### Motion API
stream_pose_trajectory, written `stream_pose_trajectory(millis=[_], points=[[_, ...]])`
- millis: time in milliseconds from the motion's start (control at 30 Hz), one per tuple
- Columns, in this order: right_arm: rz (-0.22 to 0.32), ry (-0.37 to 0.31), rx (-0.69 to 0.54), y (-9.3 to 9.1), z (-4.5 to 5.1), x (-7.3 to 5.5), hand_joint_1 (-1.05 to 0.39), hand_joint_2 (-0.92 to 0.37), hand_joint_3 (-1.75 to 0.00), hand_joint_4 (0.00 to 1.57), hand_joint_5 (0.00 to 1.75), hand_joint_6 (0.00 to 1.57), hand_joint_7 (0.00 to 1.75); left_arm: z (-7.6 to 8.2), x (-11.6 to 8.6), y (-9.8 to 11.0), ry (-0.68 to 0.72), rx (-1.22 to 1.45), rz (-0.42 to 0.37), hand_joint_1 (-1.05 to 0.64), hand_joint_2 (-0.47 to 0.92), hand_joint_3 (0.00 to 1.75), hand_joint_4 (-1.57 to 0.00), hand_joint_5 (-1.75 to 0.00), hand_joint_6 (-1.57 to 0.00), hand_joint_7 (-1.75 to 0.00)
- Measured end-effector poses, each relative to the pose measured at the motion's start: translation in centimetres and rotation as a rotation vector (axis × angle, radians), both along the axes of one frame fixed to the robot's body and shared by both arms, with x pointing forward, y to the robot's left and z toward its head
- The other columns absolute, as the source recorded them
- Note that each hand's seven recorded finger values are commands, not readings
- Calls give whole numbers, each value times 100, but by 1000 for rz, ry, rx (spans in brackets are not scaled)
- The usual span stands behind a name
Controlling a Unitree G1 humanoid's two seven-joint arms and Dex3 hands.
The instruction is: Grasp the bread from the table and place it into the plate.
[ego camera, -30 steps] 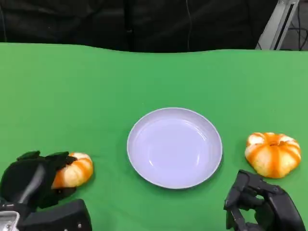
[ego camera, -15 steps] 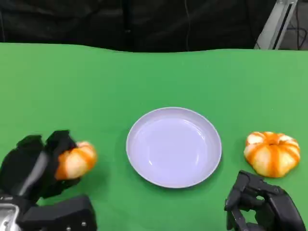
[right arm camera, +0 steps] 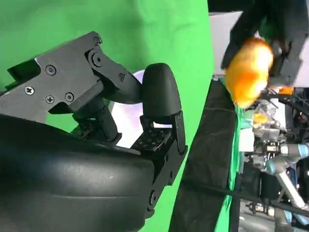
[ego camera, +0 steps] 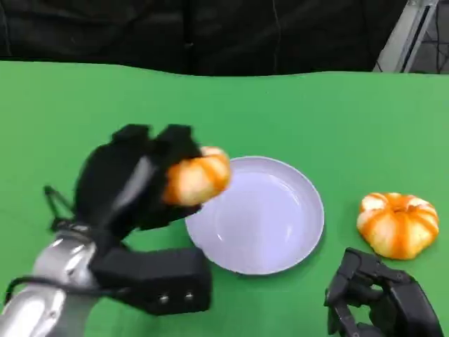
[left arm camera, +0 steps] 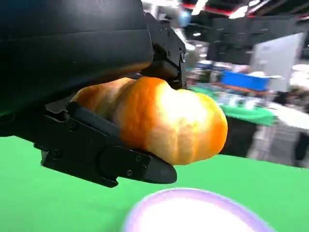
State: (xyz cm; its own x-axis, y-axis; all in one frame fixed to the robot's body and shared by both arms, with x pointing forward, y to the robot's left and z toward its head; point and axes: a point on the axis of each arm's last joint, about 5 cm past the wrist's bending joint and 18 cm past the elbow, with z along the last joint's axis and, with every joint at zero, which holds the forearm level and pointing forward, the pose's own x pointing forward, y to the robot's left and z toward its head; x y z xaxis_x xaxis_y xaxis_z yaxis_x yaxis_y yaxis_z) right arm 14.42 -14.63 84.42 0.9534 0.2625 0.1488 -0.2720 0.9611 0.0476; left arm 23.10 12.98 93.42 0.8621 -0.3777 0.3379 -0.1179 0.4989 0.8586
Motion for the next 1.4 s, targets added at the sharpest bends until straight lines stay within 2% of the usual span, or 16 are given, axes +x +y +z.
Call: stream_pose_trajectory(millis=[167,400,500,633,667,733,800,833,867,900,967,1033,1200,1333,1367,1400], points=[[-4,0,4,9,-3,-13,-12,-63,-109,80,175,75,154,-66,173,-189,23,21,-67,-11,88,31,-65,-175,-57,-175],[-6,3,5,9,-6,-22,-13,-63,-107,79,175,74,152,-175,251,-302,57,26,-85,-6,88,32,-62,-175,-53,-175],[-4,2,7,14,-4,-24,-13,-63,-107,79,175,75,151,-312,320,-412,98,42,-81,-5,88,31,-60,-175,-50,-175],[-8,9,7,12,-13,-47,-13,-64,-106,79,175,75,151,-480,313,-538,152,64,-104,-5,88,29,-59,-175,-49,-175],[-10,11,7,12,-15,-50,-13,-64,-106,79,175,75,151,-495,312,-544,154,64,-107,-6,88,28,-58,-173,-51,-170],[-10,11,7,11,-14,-50,-13,-65,-105,78,175,75,151,-507,332,-547,151,67,-112,-10,91,17,-57,-164,-62,-145],[-9,8,7,14,-11,-48,-13,-65,-105,78,175,75,152,-550,337,-548,164,91,-146,-11,92,13,-57,-162,-65,-138],[-9,8,7,15,-10,-47,-13,-65,-105,78,175,75,152,-589,323,-549,179,101,-162,-20,92,18,-46,-144,-57,-123],[-10,9,7,15,-11,-50,-12,-65,-104,78,175,75,152,-642,301,-552,201,113,-181,-42,92,29,-33,-87,-49,-74],[-10,9,7,16,-12,-52,-12,-65,-104,78,175,75,152,-644,301,-551,212,125,-190,-56,92,36,-30,-43,-49,-34],[-12,9,4,18,-11,-51,-12,-65,-103,78,175,75,152,-651,299,-536,268,190,-232,-75,92,49,-13,-14,-40,-10],[-13,9,0,19,-11,-51,-13,-66,-102,78,175,74,152,-668,287,-524,307,241,-261,-89,92,63,-3,-3,-29,-3],[-11,9,-4,24,-10,-51,-13,-67,-100,78,175,75,152,-658,285,-497,305,307,-273,-101,92,79,0,0,-11,0],[-10,8,-3,23,-10,-50,-13,-67,-100,78,175,75,152,-641,282,-499,301,344,-282,-103,92,81,0,0,-8,0],[-10,8,-3,23,-10,-50,-13,-67,-100,78,175,75,153,-639,281,-502,300,345,-282,-104,92,83,0,0,-1,0],[-10,8,-3,23,-10,-50,-13,-67,-100,78,175,75,153,-635,282,-504,298,345,-281,-105,92,83,0,0,-1,0]])
